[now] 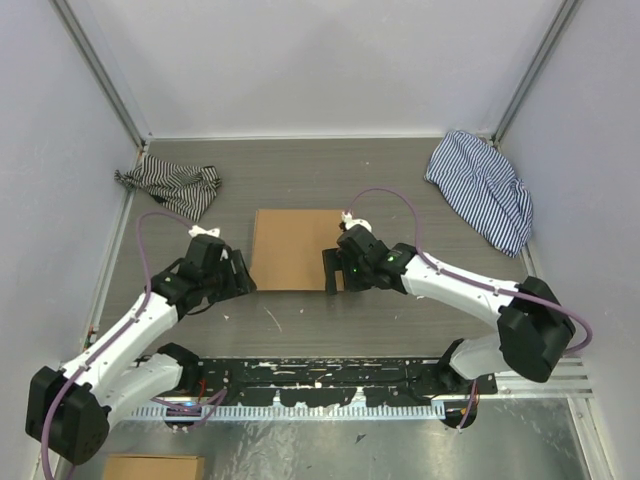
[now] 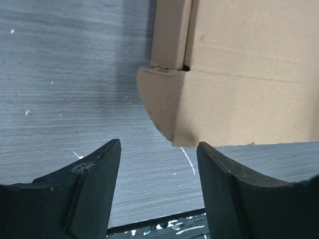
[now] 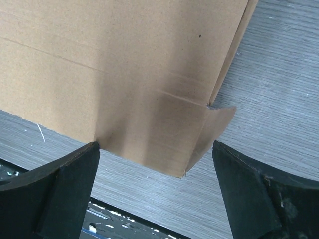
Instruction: Fold the paper box
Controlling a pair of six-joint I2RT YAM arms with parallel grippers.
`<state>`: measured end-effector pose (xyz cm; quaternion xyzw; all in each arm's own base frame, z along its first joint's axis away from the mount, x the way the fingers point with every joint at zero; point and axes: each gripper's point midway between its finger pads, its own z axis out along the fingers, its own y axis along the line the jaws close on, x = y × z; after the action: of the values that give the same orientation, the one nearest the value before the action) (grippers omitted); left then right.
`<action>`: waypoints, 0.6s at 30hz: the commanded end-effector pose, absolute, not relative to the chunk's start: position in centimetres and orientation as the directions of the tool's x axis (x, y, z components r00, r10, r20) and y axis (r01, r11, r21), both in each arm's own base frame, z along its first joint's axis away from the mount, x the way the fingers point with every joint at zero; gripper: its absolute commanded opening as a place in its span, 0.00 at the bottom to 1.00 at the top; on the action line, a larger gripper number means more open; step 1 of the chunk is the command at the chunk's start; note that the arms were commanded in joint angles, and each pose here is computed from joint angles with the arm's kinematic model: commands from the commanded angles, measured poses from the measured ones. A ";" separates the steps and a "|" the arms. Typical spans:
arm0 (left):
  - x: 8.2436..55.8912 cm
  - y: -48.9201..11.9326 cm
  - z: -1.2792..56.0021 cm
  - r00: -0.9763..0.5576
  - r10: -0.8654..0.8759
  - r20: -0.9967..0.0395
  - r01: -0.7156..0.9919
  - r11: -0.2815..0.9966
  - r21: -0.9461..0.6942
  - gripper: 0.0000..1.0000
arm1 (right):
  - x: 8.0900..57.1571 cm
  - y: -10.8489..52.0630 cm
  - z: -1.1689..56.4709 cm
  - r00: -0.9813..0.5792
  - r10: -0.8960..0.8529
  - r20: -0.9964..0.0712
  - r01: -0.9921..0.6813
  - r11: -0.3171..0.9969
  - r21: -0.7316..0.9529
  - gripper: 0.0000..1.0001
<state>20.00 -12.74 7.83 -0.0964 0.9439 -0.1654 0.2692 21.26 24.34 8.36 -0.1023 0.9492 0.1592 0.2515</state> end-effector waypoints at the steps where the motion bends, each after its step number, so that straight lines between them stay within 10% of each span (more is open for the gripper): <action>1: 22.3 -13.8 10.3 -0.774 -0.283 -0.566 -0.029 0.909 -0.415 0.69 | 23.1 25.8 10.1 -0.826 -0.058 -0.560 -0.257 0.924 0.283 0.99; 18: 24.0 -15.2 8.1 -0.816 -0.212 -0.538 0.015 0.922 -0.386 0.67 | 24.5 24.6 9.8 -0.821 -0.006 -0.571 -0.185 0.949 0.256 1.00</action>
<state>22.36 -14.07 6.37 -0.0715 0.9447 -0.1679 0.2725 22.44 24.03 7.53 -0.0737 0.9540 0.1416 0.2540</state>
